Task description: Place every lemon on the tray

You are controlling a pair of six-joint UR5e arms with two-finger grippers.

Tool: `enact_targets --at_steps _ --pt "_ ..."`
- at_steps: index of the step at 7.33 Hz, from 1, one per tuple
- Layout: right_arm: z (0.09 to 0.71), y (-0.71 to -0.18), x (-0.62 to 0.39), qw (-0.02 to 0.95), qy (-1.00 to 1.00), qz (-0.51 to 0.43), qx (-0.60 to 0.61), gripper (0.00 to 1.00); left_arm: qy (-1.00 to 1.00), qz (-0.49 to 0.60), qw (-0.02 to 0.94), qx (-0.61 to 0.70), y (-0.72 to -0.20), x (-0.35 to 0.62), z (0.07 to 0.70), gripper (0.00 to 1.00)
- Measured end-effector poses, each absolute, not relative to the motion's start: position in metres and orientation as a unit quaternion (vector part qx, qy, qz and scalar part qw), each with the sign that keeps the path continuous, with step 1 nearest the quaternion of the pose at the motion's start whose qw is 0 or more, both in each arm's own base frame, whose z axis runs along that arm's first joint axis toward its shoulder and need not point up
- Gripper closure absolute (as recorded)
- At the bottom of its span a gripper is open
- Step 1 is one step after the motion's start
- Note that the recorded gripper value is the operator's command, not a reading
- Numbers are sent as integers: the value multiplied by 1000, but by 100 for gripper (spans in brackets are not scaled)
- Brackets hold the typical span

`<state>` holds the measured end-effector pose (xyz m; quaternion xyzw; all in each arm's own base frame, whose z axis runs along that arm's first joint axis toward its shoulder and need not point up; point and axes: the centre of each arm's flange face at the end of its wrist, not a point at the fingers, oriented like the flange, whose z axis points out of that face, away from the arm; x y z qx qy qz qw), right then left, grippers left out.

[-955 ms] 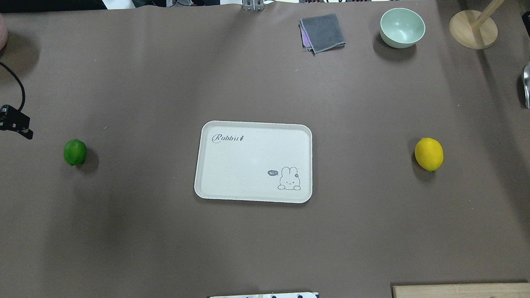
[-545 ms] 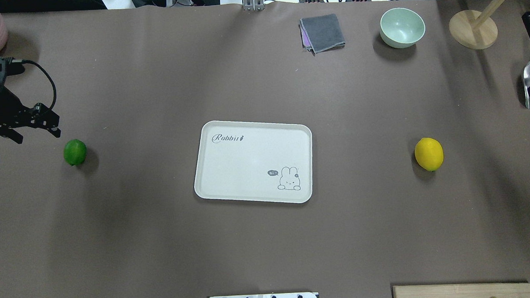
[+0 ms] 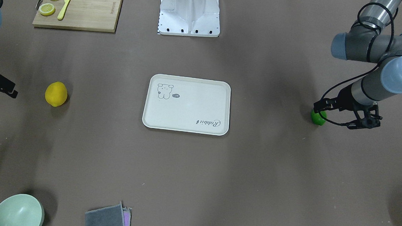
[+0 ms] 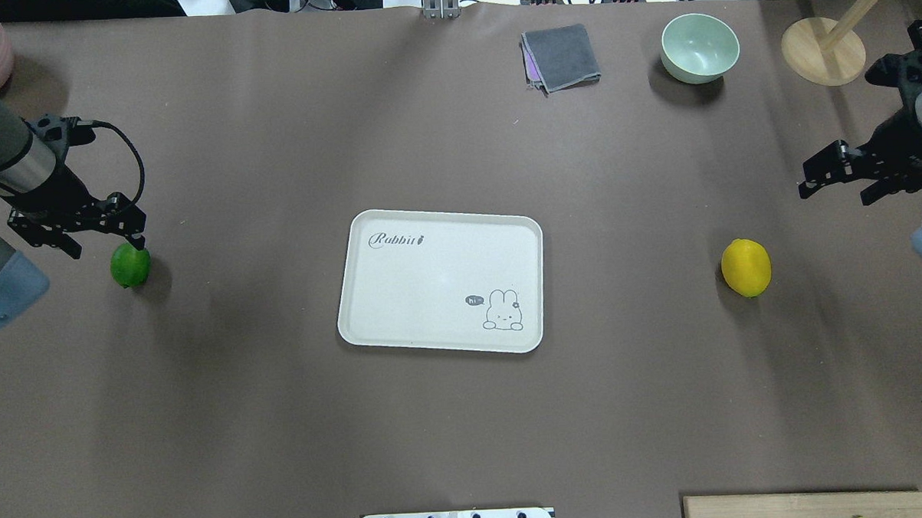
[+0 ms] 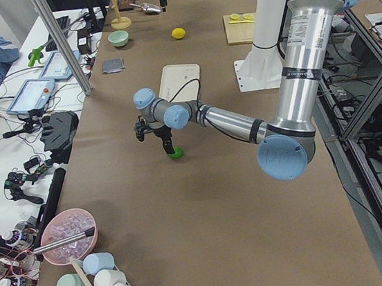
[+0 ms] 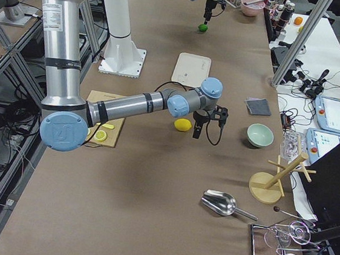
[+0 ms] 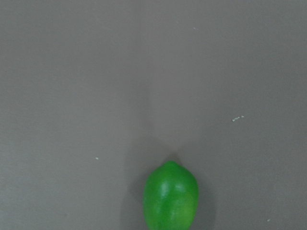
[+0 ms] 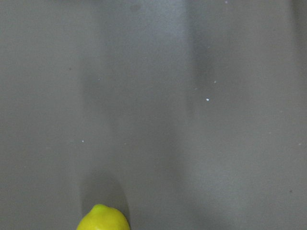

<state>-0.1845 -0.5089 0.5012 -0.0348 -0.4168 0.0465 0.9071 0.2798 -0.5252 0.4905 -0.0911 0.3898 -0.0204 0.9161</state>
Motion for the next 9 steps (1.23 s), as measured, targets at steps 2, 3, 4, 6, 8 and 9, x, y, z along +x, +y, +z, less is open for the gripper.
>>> enact_targets --at_steps 2,3,4,6,8,9 --pt "500 -499 -230 904 -422 35 -56 0 388 -12 918 -79 -523 299 510 4" --pt "500 -492 -249 904 -421 24 -64 0 388 -9 918 -74 -522 307 519 10" --pt "503 -487 -261 905 -419 15 -70 0 385 -11 920 -71 -521 315 523 44" --pt "511 -480 -279 907 -412 3 -82 0 381 -17 922 -65 -520 322 521 100" --pt "508 -479 -291 907 -412 -2 -85 0 386 -21 920 -64 -517 320 511 100" --pt "508 -479 -295 907 -411 -3 -87 0 391 -20 918 -66 -514 315 505 100"
